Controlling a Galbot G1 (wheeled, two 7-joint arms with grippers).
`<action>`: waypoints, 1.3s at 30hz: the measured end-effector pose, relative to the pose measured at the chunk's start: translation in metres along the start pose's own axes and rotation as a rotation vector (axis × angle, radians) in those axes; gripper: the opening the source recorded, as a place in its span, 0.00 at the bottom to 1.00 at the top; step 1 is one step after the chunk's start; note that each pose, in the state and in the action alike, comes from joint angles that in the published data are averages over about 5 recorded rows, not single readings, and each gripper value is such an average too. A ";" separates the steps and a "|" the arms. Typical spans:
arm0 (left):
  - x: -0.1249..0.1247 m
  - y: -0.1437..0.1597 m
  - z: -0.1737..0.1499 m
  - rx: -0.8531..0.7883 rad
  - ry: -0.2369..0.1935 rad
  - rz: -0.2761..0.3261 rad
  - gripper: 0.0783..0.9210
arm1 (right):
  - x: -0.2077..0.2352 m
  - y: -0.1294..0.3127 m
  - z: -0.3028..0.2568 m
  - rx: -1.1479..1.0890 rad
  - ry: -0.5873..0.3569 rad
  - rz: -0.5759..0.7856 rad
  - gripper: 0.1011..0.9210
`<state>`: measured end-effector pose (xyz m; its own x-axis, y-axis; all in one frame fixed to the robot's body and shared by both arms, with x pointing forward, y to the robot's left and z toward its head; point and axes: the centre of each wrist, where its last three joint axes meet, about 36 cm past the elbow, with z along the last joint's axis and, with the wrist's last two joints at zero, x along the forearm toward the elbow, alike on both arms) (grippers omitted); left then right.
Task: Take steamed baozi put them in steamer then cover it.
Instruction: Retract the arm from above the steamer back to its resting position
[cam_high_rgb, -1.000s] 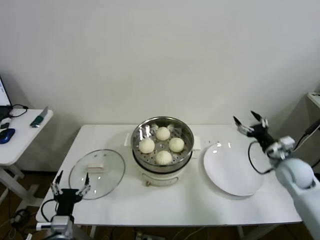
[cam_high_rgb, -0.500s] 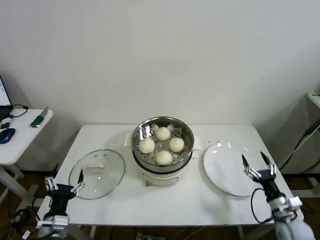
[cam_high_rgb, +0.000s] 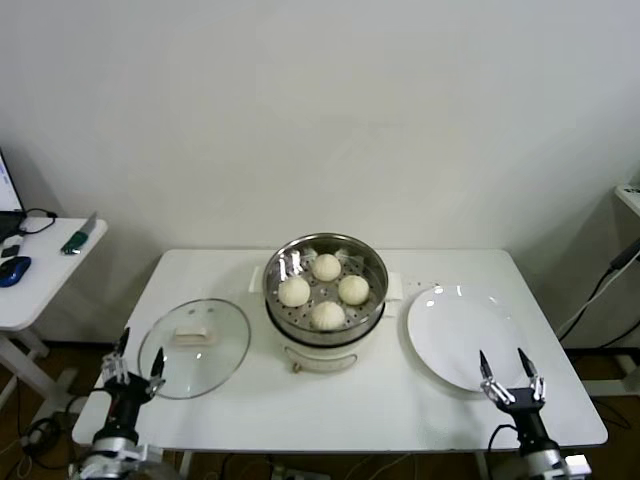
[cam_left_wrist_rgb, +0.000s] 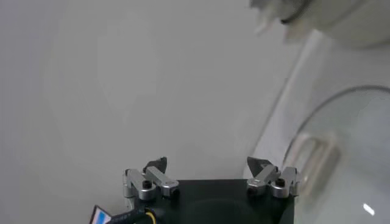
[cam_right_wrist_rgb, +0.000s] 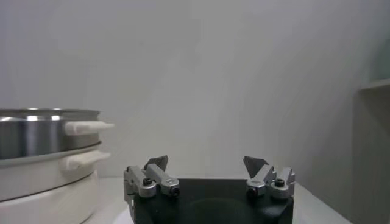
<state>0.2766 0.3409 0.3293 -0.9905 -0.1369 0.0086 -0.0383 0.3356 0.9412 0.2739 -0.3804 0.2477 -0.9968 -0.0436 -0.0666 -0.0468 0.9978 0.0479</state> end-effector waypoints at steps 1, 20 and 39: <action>-0.001 -0.004 0.003 -0.025 -0.002 0.003 0.88 | 0.002 0.001 0.002 -0.001 0.002 0.003 0.88; -0.046 -0.058 0.021 -0.217 -0.001 0.036 0.88 | 0.020 0.011 0.011 -0.003 0.016 0.039 0.88; -0.092 -0.085 0.004 -0.261 -0.033 0.037 0.88 | 0.027 0.011 0.002 -0.001 0.006 0.059 0.88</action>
<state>0.3704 0.3289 0.2466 -0.9946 -0.0973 0.0373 0.0288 0.0874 0.9958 0.2471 -0.3700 0.2444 -0.9982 0.0152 -0.0581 0.0122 0.9986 0.0523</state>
